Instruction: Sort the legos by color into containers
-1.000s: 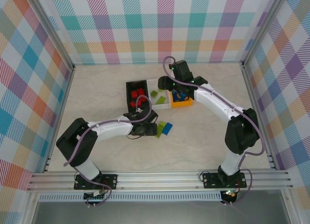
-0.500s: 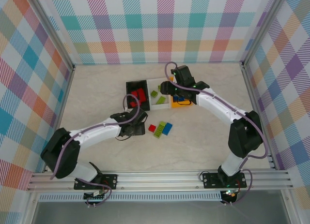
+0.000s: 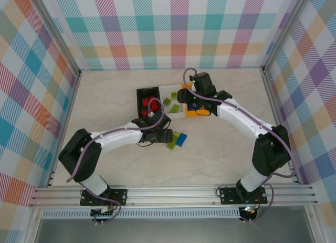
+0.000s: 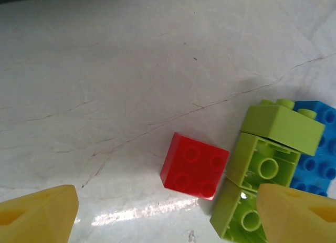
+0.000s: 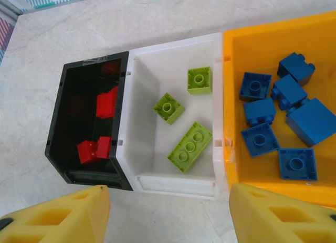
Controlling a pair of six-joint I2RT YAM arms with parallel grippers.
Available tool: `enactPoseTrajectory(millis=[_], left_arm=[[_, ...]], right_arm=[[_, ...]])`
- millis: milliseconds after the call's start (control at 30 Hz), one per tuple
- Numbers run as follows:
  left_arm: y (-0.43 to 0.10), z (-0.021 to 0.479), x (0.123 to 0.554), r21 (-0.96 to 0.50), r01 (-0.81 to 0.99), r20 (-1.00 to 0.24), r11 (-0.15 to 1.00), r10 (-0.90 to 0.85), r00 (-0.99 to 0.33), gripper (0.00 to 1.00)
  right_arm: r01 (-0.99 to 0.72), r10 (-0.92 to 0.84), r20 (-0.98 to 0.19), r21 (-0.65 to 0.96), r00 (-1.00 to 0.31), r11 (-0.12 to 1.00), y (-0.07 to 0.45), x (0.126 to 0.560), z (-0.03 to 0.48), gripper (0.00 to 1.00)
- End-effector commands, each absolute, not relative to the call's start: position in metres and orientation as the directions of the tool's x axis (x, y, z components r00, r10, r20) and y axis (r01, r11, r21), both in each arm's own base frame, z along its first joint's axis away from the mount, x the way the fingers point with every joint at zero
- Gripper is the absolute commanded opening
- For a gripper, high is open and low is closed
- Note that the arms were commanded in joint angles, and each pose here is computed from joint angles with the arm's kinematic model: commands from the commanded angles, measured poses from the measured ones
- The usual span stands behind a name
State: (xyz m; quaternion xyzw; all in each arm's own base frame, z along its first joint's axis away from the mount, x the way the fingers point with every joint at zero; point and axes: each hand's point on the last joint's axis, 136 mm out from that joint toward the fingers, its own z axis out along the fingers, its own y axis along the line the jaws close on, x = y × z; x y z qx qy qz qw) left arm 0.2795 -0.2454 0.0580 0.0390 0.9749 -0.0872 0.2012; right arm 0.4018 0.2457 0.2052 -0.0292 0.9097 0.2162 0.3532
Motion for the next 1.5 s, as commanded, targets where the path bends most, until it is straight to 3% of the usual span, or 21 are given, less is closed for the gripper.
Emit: enactPoseTrajectory(millis=[0,333,733,967,1167,1267,1467], left_arm=[[-0.252,0.051,0.283,-0.119,0.14,-0.392,0.983,0.083,-0.916,0.86],[-0.216,0.03,0.279,-0.008,0.053,-0.341,0.999,0.047,-0.939,0.72],[-0.223,0.042,0.286,-0.055,0.069,-0.349,0.996,0.045,-0.936,0.78],[-0.228,0.014,0.281,-0.027,0.072,-0.287,0.997,0.061,-0.956,0.67],[-0.224,0.008,0.28,0.003,0.07,-0.289,0.998,0.068,-0.955,0.48],[-0.224,0.015,0.282,0.0,0.063,-0.304,0.998,0.06,-0.951,0.4],[-0.209,0.073,0.296,0.004,0.027,-0.422,1.0,0.026,-0.906,0.38]], right_arm=[[-0.203,0.126,-0.679,0.384,-0.723,0.901,0.238,0.402,0.219,0.62],[-0.198,0.138,-0.682,0.391,-0.718,0.899,0.232,0.401,0.223,0.62],[-0.194,0.152,-0.684,0.401,-0.713,0.895,0.231,0.401,0.224,0.62],[-0.183,0.166,-0.685,0.406,-0.709,0.895,0.224,0.399,0.224,0.62],[-0.184,0.166,-0.684,0.409,-0.71,0.894,0.223,0.399,0.224,0.62],[-0.184,0.171,-0.684,0.413,-0.71,0.892,0.224,0.399,0.225,0.62],[-0.183,0.172,-0.678,0.418,-0.714,0.89,0.223,0.396,0.224,0.62]])
